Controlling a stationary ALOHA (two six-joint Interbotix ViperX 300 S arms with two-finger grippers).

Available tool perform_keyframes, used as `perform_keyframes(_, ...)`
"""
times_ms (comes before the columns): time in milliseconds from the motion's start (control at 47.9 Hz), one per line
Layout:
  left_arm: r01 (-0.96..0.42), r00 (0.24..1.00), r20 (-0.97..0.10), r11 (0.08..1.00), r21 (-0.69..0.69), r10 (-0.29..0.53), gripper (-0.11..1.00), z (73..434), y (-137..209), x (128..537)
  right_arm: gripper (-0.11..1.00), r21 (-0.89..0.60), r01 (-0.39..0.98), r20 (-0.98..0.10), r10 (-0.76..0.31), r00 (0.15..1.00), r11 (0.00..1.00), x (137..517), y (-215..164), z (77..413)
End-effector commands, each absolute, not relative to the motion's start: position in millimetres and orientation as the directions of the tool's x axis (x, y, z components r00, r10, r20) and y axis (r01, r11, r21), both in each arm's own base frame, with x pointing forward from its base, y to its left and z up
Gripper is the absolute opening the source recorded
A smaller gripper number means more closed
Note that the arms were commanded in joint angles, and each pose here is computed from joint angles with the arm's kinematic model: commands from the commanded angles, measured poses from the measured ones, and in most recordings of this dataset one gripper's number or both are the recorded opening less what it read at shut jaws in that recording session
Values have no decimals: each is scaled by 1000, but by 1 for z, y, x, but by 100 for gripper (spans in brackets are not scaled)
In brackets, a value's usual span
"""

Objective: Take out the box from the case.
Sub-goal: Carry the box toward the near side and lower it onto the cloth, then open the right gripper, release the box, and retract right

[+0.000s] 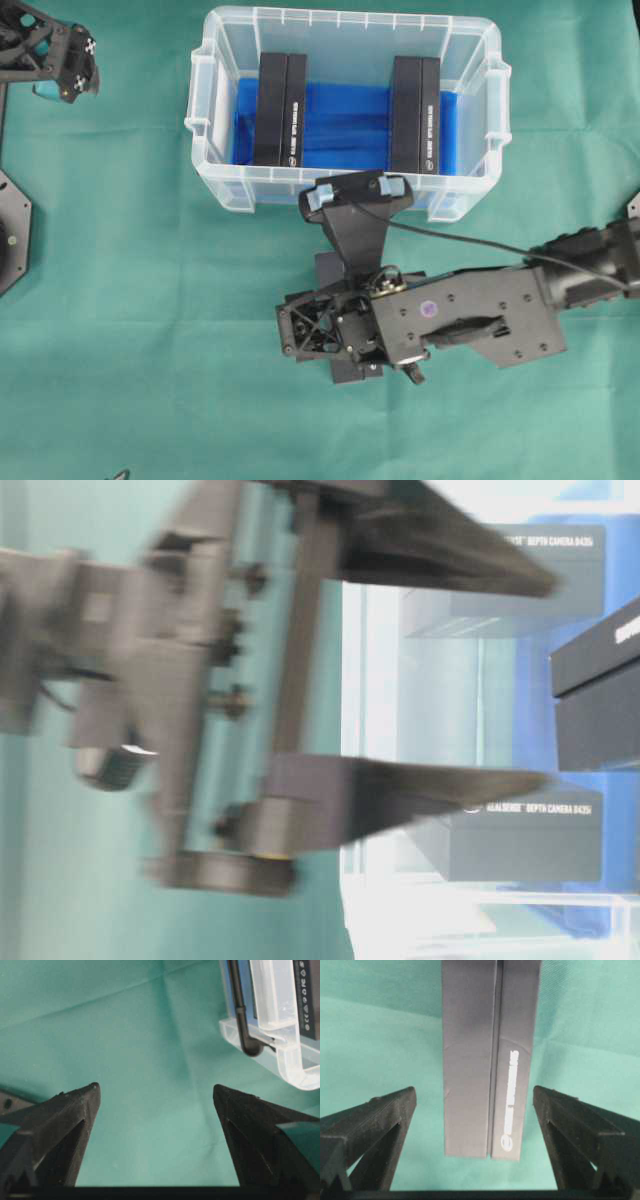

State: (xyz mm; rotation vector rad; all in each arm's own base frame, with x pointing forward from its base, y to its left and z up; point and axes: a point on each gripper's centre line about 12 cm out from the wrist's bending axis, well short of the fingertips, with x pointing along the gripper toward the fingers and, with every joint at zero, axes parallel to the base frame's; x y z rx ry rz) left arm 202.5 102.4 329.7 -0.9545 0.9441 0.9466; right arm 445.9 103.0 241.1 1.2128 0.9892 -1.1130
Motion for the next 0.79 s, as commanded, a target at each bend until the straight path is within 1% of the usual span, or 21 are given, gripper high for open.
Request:
perform_keyframes(0,-928,309,-924,283,-241,227,93,336,102,202,94,261,965,-960,-105,260,3,443,98,287)
perform_keyframes(271,-928,309,-924,285,-241,226,93,336,102,202,94,285,958,-951,-126,281,-16,440,94,337)
perform_keyframes(334,-928,309,-924,285,-241,226,93,336,102,202,94,288,957,-951,-125,283,-21,439,94,344)
perform_keyframes(459,-927,311,-923,285,-242,226,93,336,102,201,94,299,954,-948,-123,294,-25,440,93,352)
perform_keyframes(626,-927,311,-923,285,-242,226,93,336,102,201,93,296,955,-947,-132,293,-7,439,92,354)
perform_keyframes(772,-928,309,-924,283,-242,226,93,336,102,201,93,257,966,-956,-137,258,27,432,92,355)
